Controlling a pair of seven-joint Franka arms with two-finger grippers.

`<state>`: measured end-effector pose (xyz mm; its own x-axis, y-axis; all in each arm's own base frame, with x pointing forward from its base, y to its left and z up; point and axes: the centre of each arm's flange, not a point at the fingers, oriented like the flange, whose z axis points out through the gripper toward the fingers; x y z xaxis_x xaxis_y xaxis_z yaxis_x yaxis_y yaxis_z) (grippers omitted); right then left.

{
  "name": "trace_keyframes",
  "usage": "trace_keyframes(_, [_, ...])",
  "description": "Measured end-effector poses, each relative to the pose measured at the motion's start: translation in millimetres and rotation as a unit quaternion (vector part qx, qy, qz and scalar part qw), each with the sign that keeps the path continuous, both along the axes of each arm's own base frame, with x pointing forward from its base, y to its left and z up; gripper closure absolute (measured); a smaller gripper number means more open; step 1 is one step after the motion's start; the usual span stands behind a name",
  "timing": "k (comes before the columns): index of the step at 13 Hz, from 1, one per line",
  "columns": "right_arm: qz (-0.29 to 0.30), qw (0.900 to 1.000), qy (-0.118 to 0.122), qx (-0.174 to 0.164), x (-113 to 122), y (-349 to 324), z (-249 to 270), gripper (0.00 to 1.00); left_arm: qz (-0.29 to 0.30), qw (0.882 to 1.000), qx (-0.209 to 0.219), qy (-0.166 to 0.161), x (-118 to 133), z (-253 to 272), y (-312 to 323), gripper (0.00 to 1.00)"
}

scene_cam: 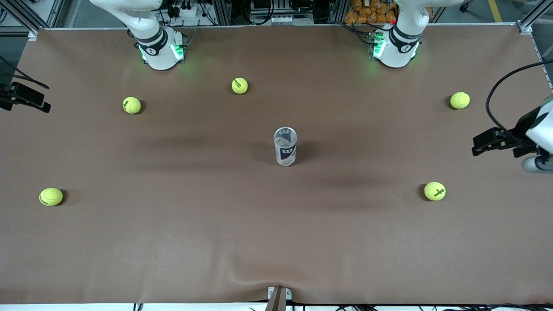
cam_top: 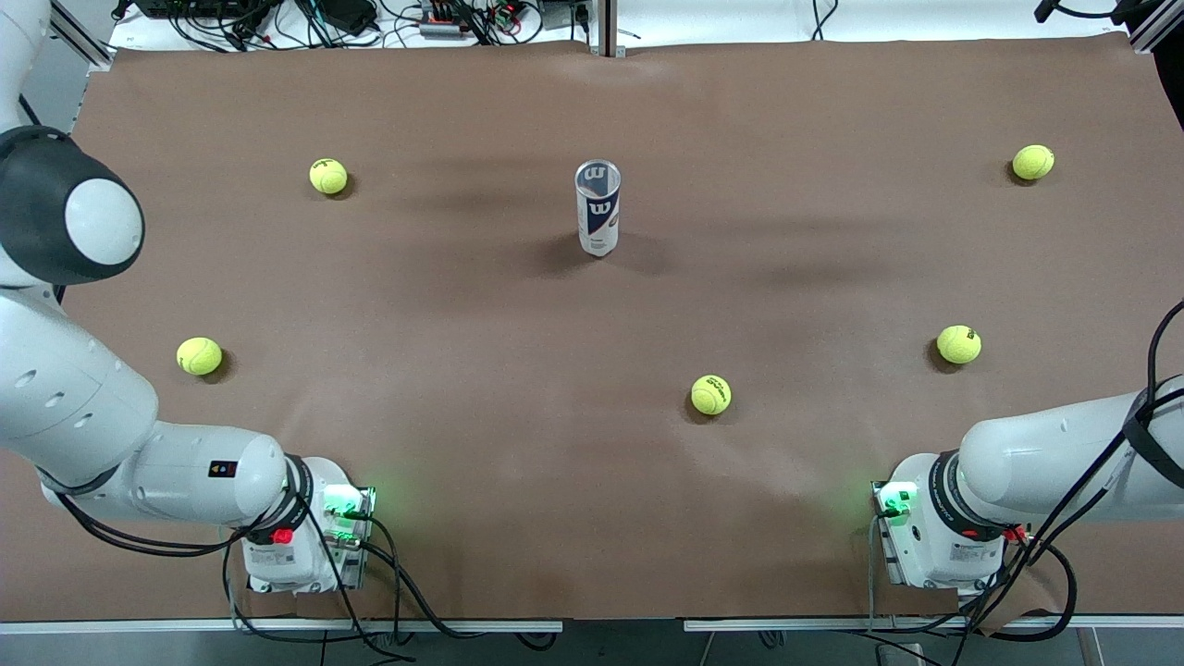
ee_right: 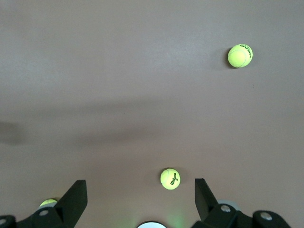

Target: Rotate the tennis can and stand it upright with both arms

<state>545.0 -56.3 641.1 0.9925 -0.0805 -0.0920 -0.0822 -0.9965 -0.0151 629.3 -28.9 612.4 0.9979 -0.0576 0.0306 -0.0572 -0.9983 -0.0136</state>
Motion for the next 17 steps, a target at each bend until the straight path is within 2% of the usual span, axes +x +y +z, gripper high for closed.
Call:
trace_keyframes(2, [0.0, 1.0, 0.001, 0.0, -0.2, -0.3, -0.1, 0.0, -0.001, 1.0, 0.0, -0.002, -9.8, 10.7, 0.5, 0.0])
trace_keyframes(8, [-0.001, 1.0, 0.001, 0.0, -0.3, -0.6, -0.2, 0.0, -0.003, 1.0, -0.002, 0.014, -70.3, 26.2, -4.9, 0.0])
trace_keyframes(12, [-0.001, 1.0, 0.001, 0.0, -0.3, -0.6, -0.2, 0.0, 0.003, 1.0, -0.002, 0.022, -85.1, 21.8, 1.4, 0.0])
trace_keyframes(17, [-0.001, 1.0, 0.001, 0.0, -0.3, -0.7, -0.2, 0.0, -0.001, 1.0, -0.003, -0.001, -85.4, 24.0, 2.2, 0.0])
